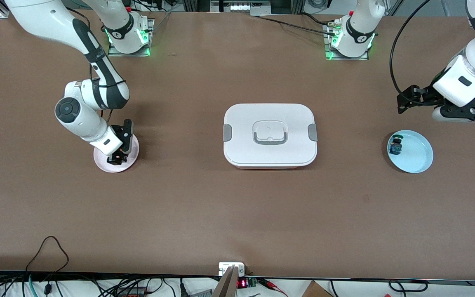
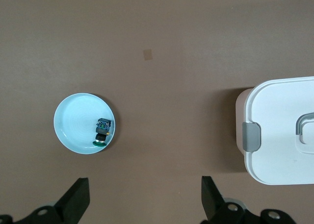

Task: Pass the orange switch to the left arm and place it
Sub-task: 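Lift the switch over the box with the right gripper while the left gripper approaches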

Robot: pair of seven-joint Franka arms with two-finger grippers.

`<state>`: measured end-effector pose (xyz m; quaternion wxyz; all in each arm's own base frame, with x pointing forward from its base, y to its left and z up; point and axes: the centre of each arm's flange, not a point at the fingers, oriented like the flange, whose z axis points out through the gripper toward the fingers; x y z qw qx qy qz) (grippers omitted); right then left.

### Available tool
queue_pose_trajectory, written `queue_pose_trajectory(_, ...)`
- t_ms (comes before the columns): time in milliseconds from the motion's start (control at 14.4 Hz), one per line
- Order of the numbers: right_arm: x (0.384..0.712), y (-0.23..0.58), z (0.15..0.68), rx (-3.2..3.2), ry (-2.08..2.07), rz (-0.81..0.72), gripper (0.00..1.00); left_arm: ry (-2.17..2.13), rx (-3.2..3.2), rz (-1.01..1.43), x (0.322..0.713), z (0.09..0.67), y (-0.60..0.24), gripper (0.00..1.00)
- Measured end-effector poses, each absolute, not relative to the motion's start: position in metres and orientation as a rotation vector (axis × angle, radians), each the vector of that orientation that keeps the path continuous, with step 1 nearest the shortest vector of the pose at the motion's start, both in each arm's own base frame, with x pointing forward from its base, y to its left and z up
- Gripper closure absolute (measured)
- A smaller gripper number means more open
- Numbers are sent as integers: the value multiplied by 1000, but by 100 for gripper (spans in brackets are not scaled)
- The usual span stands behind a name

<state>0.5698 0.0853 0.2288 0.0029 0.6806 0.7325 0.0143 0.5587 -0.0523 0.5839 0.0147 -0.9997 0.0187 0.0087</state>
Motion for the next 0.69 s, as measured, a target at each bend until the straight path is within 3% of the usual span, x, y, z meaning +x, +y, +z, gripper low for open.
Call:
queue_pose_trajectory(277, 587, 127, 290, 2288, 2329, 123, 28, 58, -3111, 27, 559, 584, -52, 0)
queue_pose_trajectory(693, 581, 197, 329, 2596, 2333, 511, 28, 61, -3127, 29, 558, 584, -56, 0)
